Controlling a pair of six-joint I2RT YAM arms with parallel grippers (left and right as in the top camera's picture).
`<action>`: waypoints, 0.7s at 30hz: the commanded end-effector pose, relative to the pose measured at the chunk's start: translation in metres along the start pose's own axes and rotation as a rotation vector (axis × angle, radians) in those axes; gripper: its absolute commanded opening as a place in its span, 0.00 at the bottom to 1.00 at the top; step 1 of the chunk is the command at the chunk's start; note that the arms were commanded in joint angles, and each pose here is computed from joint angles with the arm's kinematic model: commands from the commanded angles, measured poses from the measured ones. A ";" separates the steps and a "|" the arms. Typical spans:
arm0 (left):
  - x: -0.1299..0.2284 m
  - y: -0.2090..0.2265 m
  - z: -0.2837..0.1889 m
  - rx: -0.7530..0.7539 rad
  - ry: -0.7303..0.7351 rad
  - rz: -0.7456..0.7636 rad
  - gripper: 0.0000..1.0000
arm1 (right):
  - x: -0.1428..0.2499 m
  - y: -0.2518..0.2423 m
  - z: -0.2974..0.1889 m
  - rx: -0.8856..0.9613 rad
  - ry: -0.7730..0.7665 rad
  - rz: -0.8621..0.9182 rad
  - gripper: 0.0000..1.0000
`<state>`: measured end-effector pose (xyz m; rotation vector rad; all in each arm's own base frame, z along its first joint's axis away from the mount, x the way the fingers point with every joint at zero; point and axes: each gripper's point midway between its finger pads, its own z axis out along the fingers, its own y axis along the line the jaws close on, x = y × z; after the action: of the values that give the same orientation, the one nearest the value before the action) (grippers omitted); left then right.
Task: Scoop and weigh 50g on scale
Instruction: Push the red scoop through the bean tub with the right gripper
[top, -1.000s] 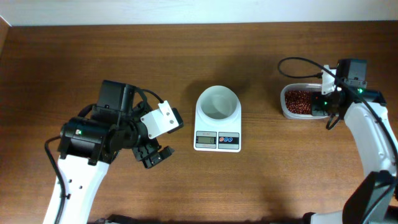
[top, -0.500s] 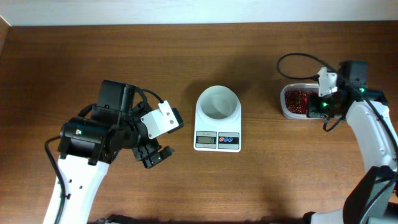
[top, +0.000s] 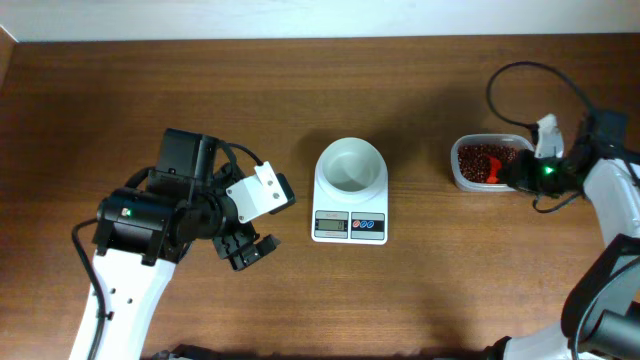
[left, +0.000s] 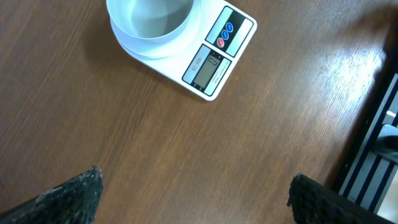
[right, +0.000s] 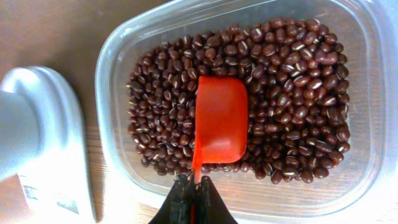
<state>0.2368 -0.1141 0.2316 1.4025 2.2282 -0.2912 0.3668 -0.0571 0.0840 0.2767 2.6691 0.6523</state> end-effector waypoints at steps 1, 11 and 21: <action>-0.003 0.000 -0.001 0.008 -0.015 0.017 0.99 | -0.006 0.008 -0.011 -0.173 -0.046 0.076 0.04; -0.003 0.000 -0.001 0.008 -0.015 0.017 0.99 | -0.011 -0.010 -0.038 -0.270 -0.127 0.182 0.04; -0.003 0.000 -0.001 0.008 -0.015 0.017 0.99 | -0.012 -0.016 -0.054 -0.338 -0.167 0.243 0.04</action>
<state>0.2368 -0.1141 0.2316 1.4021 2.2285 -0.2914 0.3538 -0.0959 0.1193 0.5340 2.3852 1.0251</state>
